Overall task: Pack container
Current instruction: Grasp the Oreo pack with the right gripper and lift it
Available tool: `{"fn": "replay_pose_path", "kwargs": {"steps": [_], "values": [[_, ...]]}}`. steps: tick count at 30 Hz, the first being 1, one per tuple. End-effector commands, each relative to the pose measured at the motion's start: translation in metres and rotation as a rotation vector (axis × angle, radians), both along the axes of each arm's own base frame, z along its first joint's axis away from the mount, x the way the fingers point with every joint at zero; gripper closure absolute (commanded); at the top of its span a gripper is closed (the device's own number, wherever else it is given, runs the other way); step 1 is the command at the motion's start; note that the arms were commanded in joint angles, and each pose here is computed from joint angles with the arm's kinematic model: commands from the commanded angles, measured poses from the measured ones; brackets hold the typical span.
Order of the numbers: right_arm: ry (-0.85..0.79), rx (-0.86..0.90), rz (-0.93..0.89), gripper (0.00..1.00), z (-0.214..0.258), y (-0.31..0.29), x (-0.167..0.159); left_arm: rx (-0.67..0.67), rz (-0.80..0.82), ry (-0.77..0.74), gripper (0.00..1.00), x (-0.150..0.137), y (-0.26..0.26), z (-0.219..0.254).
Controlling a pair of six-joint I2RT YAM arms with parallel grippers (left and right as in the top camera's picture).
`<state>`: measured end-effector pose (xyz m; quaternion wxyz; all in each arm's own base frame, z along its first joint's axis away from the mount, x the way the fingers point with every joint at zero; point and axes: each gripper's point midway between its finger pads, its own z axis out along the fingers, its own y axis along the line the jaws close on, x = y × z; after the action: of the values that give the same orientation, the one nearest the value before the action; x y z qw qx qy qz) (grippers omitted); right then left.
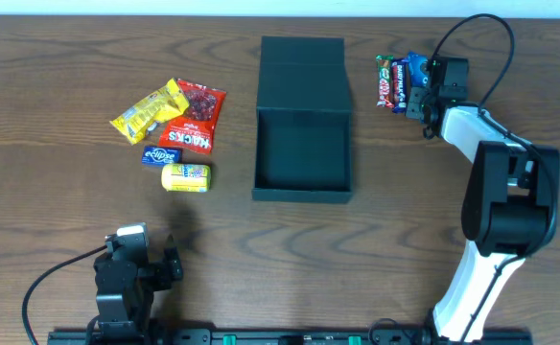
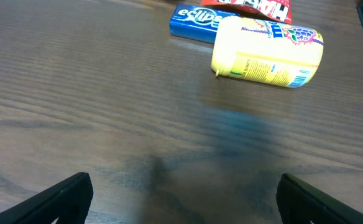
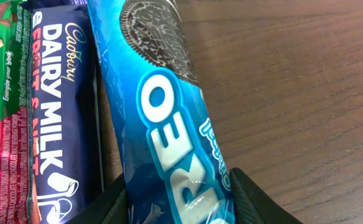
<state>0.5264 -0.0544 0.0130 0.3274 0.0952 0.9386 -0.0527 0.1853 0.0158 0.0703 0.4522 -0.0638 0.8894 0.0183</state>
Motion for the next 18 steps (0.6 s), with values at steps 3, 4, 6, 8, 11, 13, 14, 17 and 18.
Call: {"fn": "replay_pose_path", "kwargs": {"steps": [3, 4, 6, 8, 11, 13, 14, 17, 18], "values": [[-0.006, -0.001, -0.008, 0.66, 0.001, -0.005, 0.002, -0.007, 0.015, 0.014, 0.04, -0.001, 0.002, -0.006], [-0.016, -0.001, -0.008, 0.67, 0.006, -0.005, 0.004, -0.007, 0.015, 0.014, 0.04, -0.001, 0.002, -0.006], [-0.044, -0.004, -0.008, 0.67, 0.019, -0.005, 0.009, -0.007, 0.015, 0.014, 0.05, -0.001, 0.002, -0.006], [-0.085, -0.007, -0.008, 0.67, 0.039, -0.006, 0.015, -0.007, 0.015, 0.014, 0.05, -0.001, 0.002, -0.006], [-0.175, -0.012, -0.007, 0.70, 0.085, -0.006, 0.024, -0.007, 0.015, 0.014, 0.05, -0.002, 0.002, -0.006], [-0.228, -0.015, -0.005, 0.79, 0.114, -0.005, 0.023, -0.007, 0.015, 0.014, 0.05, -0.001, 0.002, -0.006], [-0.252, -0.017, -0.004, 0.83, 0.129, -0.004, 0.022, -0.007, 0.015, 0.014, 0.05, -0.001, 0.002, -0.006], [-0.313, -0.031, 0.036, 0.99, 0.172, 0.004, 0.014, -0.007, 0.015, 0.014, 0.05, -0.001, 0.002, -0.006], [-0.331, -0.043, 0.092, 0.98, 0.187, 0.011, 0.011, -0.007, 0.015, 0.014, 0.05, -0.001, 0.002, -0.006]]}}
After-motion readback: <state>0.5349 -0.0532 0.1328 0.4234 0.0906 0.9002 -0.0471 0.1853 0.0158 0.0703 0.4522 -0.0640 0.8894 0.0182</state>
